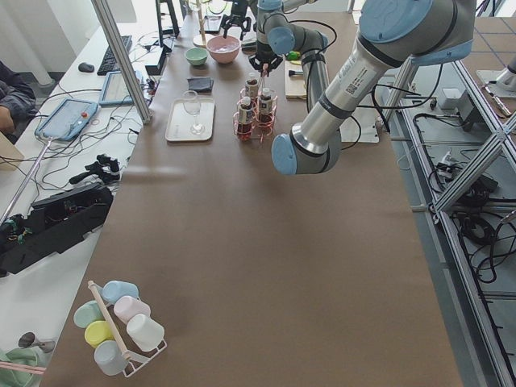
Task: Take tea from basket to plate
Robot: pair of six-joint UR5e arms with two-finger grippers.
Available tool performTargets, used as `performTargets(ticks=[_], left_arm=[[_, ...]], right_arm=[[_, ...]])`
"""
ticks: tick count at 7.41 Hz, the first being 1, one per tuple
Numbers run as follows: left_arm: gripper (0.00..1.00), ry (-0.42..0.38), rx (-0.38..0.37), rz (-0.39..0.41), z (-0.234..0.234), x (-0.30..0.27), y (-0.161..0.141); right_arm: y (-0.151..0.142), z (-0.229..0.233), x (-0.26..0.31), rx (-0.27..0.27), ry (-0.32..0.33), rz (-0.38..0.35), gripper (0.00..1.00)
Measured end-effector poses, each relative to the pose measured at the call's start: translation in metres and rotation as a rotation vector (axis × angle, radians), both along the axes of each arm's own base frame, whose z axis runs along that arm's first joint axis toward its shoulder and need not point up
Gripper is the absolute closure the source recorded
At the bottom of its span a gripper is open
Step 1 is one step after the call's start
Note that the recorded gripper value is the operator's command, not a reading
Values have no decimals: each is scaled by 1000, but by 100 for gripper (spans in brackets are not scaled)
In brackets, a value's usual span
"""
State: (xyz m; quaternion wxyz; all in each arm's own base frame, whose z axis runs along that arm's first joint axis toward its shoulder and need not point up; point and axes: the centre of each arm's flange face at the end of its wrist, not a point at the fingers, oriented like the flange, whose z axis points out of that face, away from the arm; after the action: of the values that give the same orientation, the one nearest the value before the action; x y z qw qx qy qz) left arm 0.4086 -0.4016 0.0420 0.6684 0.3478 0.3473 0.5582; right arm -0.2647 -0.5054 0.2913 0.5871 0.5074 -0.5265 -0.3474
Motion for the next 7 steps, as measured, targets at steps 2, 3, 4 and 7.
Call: performTargets(ticks=[2,3,4,7], left_arm=[[100,1,-3,-13,-3,-8,-6],[100,1,-8,-17,-6,-13,-9],[100,-1,-12,-22,-8,-16,-12],[100,-4,-16,-25,-10,-18,-14]], right_arm=[[25,-15,-15,136,-101,-39,0],[35,-15,-21,177,-134,-58,0],[45,-13,-30,203,-156,-78,0],[61,-21,-50,233,-189,-114,0]])
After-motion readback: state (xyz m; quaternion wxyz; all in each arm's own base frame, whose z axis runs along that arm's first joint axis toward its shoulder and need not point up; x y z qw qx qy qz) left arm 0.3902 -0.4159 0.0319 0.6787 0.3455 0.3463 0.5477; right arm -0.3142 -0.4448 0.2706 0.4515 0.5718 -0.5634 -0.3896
